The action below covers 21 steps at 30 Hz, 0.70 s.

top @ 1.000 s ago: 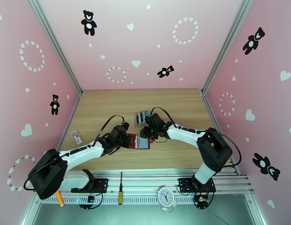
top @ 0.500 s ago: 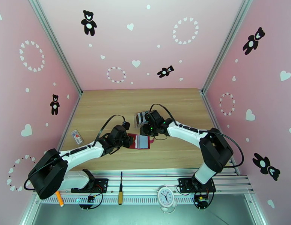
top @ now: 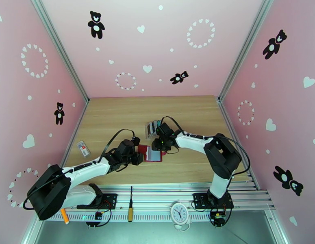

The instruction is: Put the credit cards into the card holder

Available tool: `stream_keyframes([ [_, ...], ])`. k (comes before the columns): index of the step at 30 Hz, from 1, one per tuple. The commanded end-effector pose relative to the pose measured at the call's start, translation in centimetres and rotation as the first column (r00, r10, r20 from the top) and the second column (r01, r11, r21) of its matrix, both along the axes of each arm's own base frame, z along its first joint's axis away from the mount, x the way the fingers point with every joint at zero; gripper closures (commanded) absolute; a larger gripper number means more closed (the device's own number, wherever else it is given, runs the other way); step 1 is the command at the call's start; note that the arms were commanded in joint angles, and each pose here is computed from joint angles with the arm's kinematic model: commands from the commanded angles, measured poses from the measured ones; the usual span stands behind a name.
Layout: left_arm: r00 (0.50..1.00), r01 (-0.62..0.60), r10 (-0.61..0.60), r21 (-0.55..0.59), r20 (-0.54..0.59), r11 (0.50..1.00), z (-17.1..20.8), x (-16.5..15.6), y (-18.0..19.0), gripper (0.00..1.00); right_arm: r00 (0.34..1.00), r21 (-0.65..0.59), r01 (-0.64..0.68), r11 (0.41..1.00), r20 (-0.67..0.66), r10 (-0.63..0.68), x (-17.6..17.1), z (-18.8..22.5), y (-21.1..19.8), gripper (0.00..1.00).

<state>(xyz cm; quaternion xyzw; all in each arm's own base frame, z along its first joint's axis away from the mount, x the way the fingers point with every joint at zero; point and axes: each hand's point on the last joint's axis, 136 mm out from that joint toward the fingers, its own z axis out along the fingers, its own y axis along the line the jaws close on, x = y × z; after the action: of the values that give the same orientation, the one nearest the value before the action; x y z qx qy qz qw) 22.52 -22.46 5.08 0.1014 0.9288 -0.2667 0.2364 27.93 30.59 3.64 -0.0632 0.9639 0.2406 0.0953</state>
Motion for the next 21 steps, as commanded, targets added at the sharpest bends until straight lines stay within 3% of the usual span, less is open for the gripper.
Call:
stream_keyframes([
  [1, 0.999, -0.014, 0.015, 0.046, -0.029, 0.999, -1.1, -0.2, 0.6, 0.75, 1.000, -0.010, -0.011, 1.000, 0.014, 0.011, 0.5, 0.1, 0.4, 0.61],
  [16, 0.998, -0.017, 0.023, 0.097, -0.065, 0.995, -2.5, -0.3, 1.0, 0.76, 1.000, -0.041, -0.014, 0.999, 0.000, 0.014, 0.8, -0.7, 0.4, 0.61],
  [21, 0.997, -0.010, 0.018, 0.097, -0.072, 0.995, -2.6, -0.3, 0.8, 0.69, 1.000, -0.057, -0.018, 0.998, -0.009, 0.017, 0.6, -1.2, 0.3, 0.61],
])
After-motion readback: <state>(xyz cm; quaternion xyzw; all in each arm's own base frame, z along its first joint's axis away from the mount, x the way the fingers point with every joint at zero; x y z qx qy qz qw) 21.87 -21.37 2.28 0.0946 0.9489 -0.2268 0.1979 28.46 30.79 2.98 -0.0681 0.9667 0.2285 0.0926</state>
